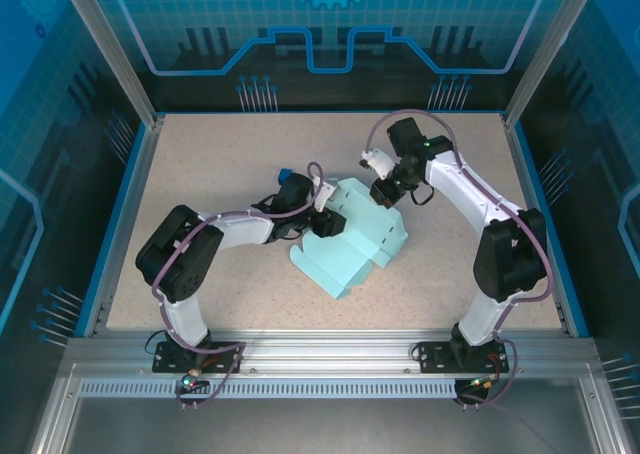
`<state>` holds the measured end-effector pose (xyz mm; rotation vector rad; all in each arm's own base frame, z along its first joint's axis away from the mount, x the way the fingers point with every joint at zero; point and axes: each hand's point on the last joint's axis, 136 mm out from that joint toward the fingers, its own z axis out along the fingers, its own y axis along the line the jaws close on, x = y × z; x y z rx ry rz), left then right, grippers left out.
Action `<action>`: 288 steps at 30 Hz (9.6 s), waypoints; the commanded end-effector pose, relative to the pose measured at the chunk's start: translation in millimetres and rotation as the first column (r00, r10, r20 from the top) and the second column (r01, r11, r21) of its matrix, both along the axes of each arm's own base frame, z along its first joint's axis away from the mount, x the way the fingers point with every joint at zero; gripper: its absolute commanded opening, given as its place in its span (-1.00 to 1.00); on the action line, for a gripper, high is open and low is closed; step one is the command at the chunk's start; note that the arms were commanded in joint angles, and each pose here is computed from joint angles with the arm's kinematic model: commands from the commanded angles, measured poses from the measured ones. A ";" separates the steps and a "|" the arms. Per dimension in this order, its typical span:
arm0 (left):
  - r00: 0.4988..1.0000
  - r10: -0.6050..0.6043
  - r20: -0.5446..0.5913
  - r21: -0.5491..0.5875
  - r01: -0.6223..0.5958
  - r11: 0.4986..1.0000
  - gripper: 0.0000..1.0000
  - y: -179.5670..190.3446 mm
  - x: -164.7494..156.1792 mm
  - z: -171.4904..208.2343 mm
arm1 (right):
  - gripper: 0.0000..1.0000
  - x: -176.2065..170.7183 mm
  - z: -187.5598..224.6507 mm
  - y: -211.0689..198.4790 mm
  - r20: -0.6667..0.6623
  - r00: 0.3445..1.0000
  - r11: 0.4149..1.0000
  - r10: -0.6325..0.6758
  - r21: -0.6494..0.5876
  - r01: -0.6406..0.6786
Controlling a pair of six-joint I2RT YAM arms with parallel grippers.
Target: Fold the paper box
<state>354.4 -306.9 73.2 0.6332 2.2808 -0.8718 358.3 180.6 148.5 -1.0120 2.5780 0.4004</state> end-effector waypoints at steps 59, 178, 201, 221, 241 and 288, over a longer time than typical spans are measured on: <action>0.839 -0.326 0.436 0.131 0.299 0.945 0.26 25.7 9.9 145.1 | -1.00 -18.6 28.4 15.2 0.228 0.937 0.957 0.263 0.060 -0.283; 0.946 -0.324 -0.023 -0.277 0.306 0.911 0.03 14.8 9.3 23.6 | -1.00 -5.3 -0.5 13.2 0.663 0.523 0.781 0.535 -0.624 -0.008; 0.953 -0.303 0.012 -0.281 0.294 0.913 -0.05 2.7 -7.1 17.5 | -1.00 3.1 2.6 9.7 0.680 0.568 0.816 0.463 -0.578 0.026; 0.986 -0.111 0.128 -0.185 0.134 0.974 0.35 8.4 40.2 19.9 | -1.00 -6.1 -4.4 11.4 0.648 0.591 0.824 0.480 -0.564 -0.051; 0.967 -0.205 0.154 -0.277 0.242 0.930 0.16 -4.7 15.8 33.9 | -1.00 0.1 -2.5 10.5 0.650 0.618 0.843 0.442 -0.537 -0.038; 0.974 0.011 0.226 -0.161 0.026 0.987 0.41 -4.1 49.9 23.3 | -1.00 -4.8 -2.9 14.0 0.634 0.667 0.884 0.391 -0.459 -0.082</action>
